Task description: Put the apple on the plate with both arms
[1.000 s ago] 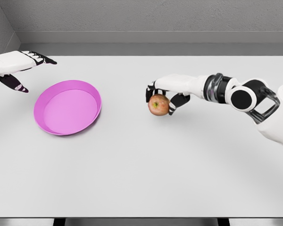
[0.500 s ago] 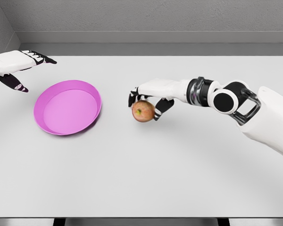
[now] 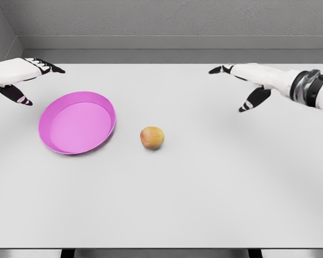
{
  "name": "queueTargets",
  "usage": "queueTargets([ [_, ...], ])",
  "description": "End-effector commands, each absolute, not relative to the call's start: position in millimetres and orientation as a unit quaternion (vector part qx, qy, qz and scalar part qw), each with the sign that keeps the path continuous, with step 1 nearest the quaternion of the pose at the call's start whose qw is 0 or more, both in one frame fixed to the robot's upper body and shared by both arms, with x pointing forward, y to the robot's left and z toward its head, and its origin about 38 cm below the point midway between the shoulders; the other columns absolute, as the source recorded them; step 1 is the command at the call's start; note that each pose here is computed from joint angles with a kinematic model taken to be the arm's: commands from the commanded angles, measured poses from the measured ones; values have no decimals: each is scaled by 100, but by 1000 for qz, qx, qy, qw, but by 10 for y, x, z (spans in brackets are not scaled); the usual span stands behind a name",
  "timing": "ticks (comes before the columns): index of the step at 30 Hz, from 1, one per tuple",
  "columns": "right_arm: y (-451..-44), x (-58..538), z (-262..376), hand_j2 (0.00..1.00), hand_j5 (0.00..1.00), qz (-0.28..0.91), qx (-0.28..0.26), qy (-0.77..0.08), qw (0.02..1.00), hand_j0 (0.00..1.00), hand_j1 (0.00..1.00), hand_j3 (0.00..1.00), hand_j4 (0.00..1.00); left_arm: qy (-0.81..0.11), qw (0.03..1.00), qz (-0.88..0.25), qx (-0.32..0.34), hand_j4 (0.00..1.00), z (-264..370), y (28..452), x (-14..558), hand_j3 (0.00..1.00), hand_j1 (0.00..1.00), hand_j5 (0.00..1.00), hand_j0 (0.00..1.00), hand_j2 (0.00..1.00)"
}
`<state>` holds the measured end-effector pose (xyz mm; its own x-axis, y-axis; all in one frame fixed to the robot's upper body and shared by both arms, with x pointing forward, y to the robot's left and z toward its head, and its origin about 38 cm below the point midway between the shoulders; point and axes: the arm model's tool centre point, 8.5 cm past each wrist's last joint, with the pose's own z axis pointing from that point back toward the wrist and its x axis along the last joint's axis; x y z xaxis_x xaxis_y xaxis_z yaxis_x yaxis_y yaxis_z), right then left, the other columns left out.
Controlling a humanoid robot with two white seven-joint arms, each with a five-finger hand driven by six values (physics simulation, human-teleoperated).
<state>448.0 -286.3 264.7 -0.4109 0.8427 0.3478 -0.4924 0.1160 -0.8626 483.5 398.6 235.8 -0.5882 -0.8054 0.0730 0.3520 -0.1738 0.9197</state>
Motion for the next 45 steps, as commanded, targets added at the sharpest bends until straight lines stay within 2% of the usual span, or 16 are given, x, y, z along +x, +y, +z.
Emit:
queueTargets([
  [1, -3527, 4553, 3202, 100, 100, 580, -233, -571, 532, 100, 100, 100, 100, -509, 396, -731, 222, 100, 2351, 3973, 4840, 100, 100, 100, 100, 100],
  [5, -3661, 4553, 3074, 100, 100, 590, -222, -583, 512, 100, 100, 100, 100, -510, 393, -734, 215, 100, 2308, 3908, 4843, 100, 100, 100, 100, 100],
  [9, -3672, 4548, 3076, 100, 100, 599, -218, -591, 494, 100, 100, 100, 100, -518, 347, -760, 186, 100, 2164, 3338, 4917, 100, 100, 100, 100, 100],
  [11, -3551, 4483, 3011, 100, 100, 616, -203, -599, 469, 100, 100, 100, 100, -528, 317, -769, 168, 100, 2162, 3038, 4903, 100, 100, 100, 100, 100],
  [12, -3466, 4419, 3016, 100, 100, 629, -198, -602, 450, 100, 100, 100, 100, -534, 278, -783, 155, 100, 2257, 2693, 4938, 100, 100, 100, 100, 100],
  [14, -3431, 4369, 2942, 100, 100, 639, -189, -602, 440, 100, 100, 100, 100, -541, 234, -796, 136, 100, 2305, 2332, 4871, 100, 100, 100, 100, 100],
  [21, -3351, 4339, 2873, 100, 100, 651, -175, -608, 419, 100, 100, 100, 100, -522, 91, -839, 123, 100, 2511, 1676, 4470, 100, 100, 100, 100, 100],
  [24, -3276, 4293, 2679, 100, 100, 656, -151, -610, 418, 100, 100, 100, 100, -505, 46, -852, 133, 100, 2509, 1523, 4350, 100, 100, 100, 100, 100],
  [31, -3237, 4286, 2659, 100, 100, 657, -147, -609, 419, 100, 100, 100, 100, -469, -16, -874, 124, 100, 2351, 1197, 4219, 100, 100, 100, 100, 100],
  [45, -3297, 4251, 2566, 100, 100, 657, -145, -601, 430, 100, 100, 100, 100, -458, 22, -885, 87, 100, 2084, 1118, 4352, 100, 100, 100, 100, 100],
])
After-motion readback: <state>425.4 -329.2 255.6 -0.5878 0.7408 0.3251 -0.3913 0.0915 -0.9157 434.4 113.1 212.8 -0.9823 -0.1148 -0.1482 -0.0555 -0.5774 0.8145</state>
